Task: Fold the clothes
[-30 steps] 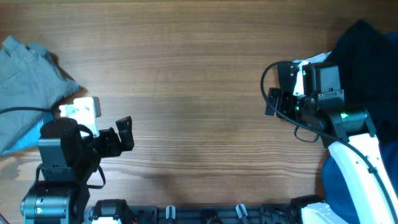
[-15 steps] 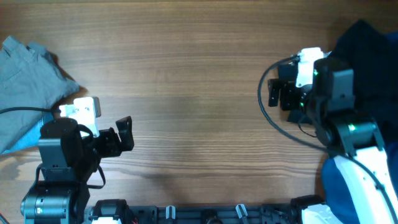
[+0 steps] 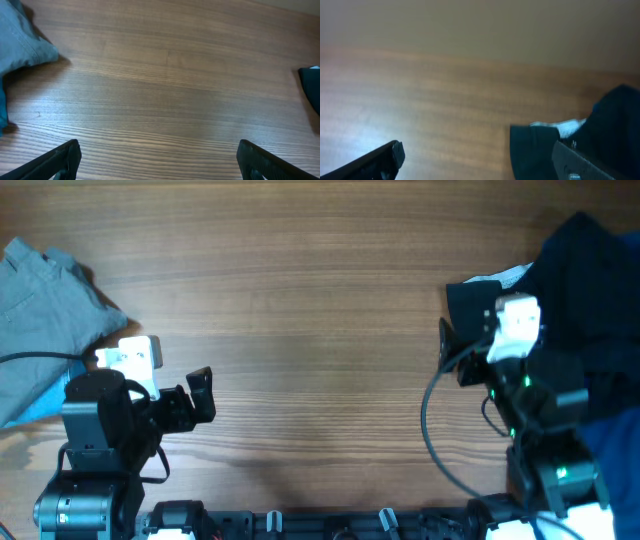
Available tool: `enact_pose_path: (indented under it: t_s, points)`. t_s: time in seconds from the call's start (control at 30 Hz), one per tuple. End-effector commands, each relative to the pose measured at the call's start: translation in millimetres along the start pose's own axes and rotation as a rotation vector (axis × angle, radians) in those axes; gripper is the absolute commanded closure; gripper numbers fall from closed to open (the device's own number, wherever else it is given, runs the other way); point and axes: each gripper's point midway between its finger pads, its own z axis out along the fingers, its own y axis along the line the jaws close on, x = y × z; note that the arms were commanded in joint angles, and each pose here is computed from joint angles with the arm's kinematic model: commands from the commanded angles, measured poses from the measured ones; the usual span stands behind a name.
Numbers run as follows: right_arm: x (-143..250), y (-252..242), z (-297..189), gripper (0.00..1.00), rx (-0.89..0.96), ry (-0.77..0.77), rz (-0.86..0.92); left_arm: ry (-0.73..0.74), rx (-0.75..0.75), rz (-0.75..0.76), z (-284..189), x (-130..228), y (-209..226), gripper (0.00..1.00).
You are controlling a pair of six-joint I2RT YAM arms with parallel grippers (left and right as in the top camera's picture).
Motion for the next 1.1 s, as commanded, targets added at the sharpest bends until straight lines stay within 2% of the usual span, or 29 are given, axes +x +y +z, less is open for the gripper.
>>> enact_pose_path:
  t_s: [0.0,0.67,0.93,1.07]
  points:
    - [11,-4,-6,0.0,0.021,-0.076,-0.017,0.004,-0.012,-0.011,1,3,3,0.0]
    - [52,-4,-36,0.0,0.026,-0.352,-0.011,0.004,-0.012,-0.011,1,3,3,0.0]
    - [52,-5,-40,0.01,0.037,-0.524,-0.007,0.003,-0.011,-0.011,1,2,3,0.0]
    - [53,-11,-40,0.0,0.07,-0.533,-0.002,0.003,-0.011,-0.011,1,2,3,0.0]
